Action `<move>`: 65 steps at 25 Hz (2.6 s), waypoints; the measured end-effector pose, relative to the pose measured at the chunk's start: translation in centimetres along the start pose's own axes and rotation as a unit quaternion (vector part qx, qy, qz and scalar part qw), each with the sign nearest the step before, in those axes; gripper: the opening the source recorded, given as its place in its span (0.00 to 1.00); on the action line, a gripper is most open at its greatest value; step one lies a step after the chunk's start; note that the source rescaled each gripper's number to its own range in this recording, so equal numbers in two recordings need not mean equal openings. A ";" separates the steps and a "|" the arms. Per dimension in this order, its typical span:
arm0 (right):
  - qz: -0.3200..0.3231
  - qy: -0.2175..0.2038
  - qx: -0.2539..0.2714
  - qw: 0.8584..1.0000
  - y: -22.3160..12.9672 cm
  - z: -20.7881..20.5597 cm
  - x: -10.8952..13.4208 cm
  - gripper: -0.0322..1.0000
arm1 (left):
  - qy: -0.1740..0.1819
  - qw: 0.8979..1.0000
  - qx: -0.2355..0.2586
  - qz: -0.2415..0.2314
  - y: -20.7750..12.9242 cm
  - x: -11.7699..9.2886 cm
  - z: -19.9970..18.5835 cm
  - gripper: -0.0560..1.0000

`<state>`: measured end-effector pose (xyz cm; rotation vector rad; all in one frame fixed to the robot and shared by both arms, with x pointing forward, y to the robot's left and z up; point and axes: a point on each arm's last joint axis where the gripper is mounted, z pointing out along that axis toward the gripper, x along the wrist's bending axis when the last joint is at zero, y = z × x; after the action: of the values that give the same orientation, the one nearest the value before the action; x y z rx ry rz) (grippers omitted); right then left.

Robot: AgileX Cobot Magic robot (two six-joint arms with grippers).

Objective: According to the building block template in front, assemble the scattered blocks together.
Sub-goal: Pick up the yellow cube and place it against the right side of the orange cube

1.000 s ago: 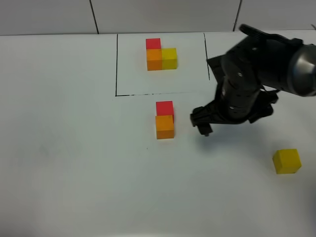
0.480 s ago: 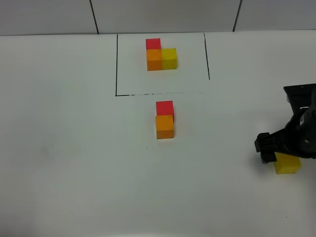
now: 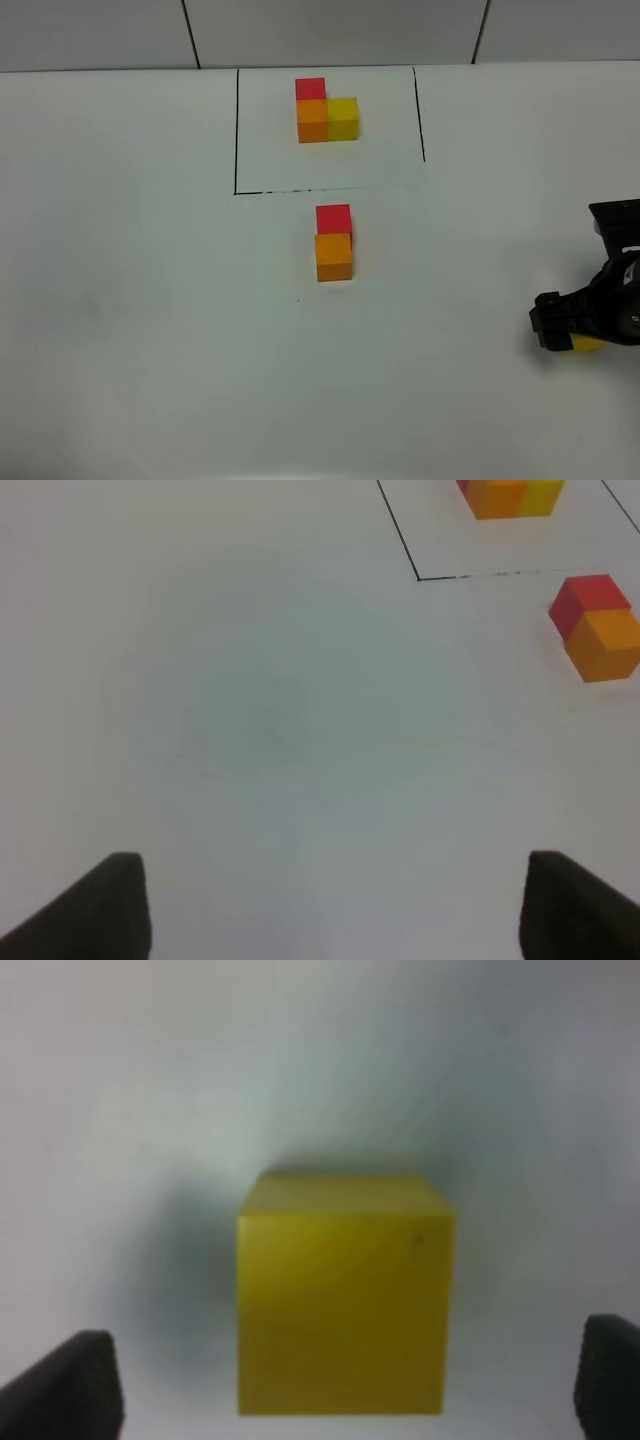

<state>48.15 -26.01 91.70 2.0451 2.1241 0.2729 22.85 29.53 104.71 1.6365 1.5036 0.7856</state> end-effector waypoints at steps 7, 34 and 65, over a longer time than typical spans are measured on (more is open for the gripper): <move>0.006 0.000 0.004 1.000 0.2 1.5 -0.3 0.89 | 0.000 1.000 0.000 0.000 0.0 0.0 0.0 0.74; -0.526 -0.027 -0.016 0.850 6.1 0.2 7.1 0.06 | 0.000 1.000 0.000 0.000 0.0 0.0 0.0 0.74; -0.660 0.100 0.031 0.744 12.7 5.8 17.4 0.06 | 0.000 1.000 0.000 0.000 0.0 0.0 0.0 0.74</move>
<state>61.29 -8.11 89.25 0.1028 3.0663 0.1703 22.85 29.53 104.71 1.6365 1.5036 0.7856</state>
